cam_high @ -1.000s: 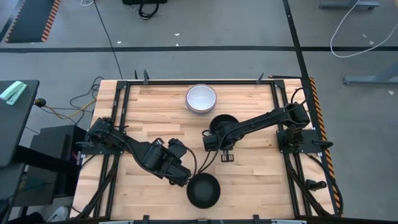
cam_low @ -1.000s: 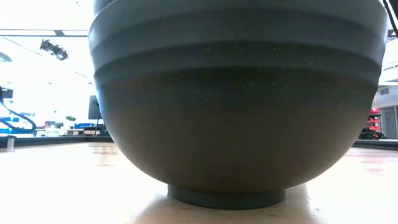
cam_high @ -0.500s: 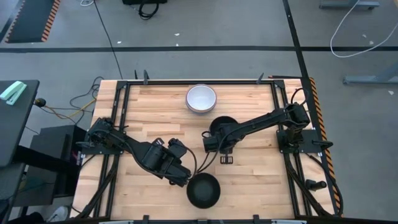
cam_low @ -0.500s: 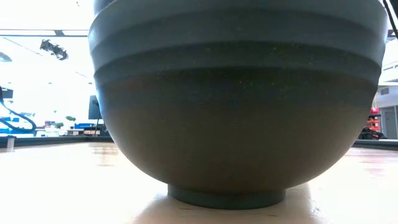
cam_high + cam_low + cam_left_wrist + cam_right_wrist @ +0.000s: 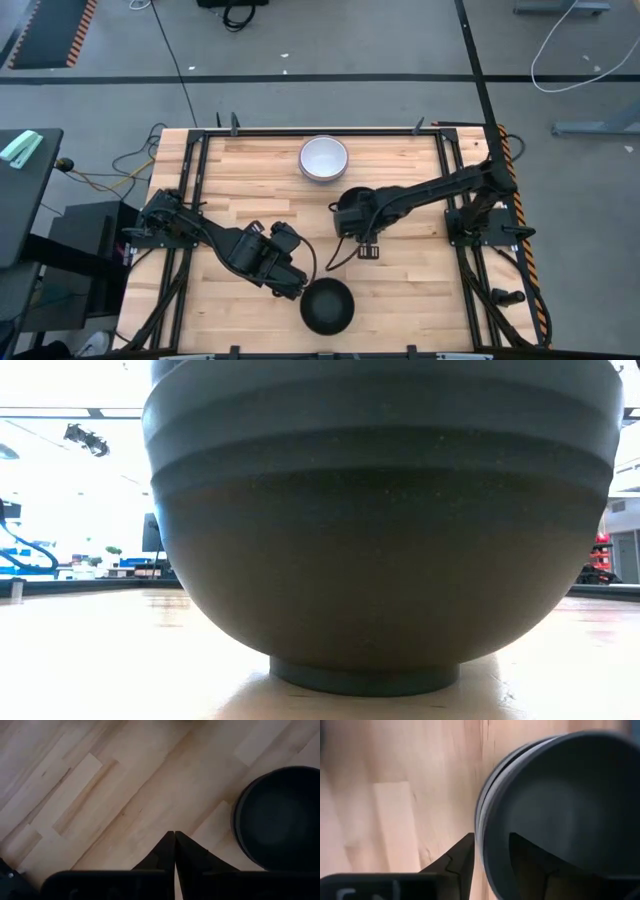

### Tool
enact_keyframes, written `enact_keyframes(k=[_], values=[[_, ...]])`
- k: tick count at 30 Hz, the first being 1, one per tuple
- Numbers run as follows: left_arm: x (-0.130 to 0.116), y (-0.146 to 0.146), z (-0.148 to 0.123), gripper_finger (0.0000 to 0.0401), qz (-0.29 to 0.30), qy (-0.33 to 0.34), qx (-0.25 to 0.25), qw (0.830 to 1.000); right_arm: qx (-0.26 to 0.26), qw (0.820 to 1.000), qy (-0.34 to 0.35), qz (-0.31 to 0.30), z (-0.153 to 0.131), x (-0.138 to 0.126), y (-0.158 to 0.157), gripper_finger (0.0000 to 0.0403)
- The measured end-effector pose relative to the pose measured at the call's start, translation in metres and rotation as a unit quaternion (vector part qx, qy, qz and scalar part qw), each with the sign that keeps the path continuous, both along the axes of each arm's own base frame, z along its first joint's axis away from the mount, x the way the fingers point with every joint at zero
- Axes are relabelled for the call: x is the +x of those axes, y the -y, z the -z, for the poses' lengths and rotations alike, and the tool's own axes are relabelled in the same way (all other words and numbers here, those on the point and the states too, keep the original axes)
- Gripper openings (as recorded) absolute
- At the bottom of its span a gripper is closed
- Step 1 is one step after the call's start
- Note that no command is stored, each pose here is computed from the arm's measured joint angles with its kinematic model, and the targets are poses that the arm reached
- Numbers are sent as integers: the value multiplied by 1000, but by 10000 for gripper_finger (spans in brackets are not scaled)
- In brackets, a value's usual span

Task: Nest bowls inside each other
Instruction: Adjust the top stacked bowls

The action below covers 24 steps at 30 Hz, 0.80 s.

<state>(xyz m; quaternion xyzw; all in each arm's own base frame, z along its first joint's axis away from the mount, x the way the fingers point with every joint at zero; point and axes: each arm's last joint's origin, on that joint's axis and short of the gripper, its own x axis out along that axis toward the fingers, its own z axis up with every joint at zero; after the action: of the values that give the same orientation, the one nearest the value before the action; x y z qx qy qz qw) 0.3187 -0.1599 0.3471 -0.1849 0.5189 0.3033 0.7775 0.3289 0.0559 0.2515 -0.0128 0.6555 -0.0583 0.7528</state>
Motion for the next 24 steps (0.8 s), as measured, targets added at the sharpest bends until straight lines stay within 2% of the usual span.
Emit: enact_keyframes(k=[4,8,12,14,17,19,21,24], values=[[1,-2,0,13,-4,9,16,1000,11,999,53,5,-31,-15,8,126],[3,-6,-1,22,-10,13,25,1000,14,993,110,30,-64,-34,32,117],[5,-9,-1,29,-16,20,35,999,4,985,160,66,-89,-53,68,84],[7,-8,-1,28,-16,26,19,999,5,980,179,84,-97,-61,90,57],[16,0,-2,20,22,49,-40,998,10,973,202,114,-103,-70,125,17],[23,5,-5,14,52,79,-69,993,8,969,211,125,-103,-73,147,6],[26,7,-6,10,65,93,-82,990,11,967,214,137,-99,-75,169,12],[26,5,-4,10,43,85,-84,992,30,963,215,163,-86,-73,204,35]])
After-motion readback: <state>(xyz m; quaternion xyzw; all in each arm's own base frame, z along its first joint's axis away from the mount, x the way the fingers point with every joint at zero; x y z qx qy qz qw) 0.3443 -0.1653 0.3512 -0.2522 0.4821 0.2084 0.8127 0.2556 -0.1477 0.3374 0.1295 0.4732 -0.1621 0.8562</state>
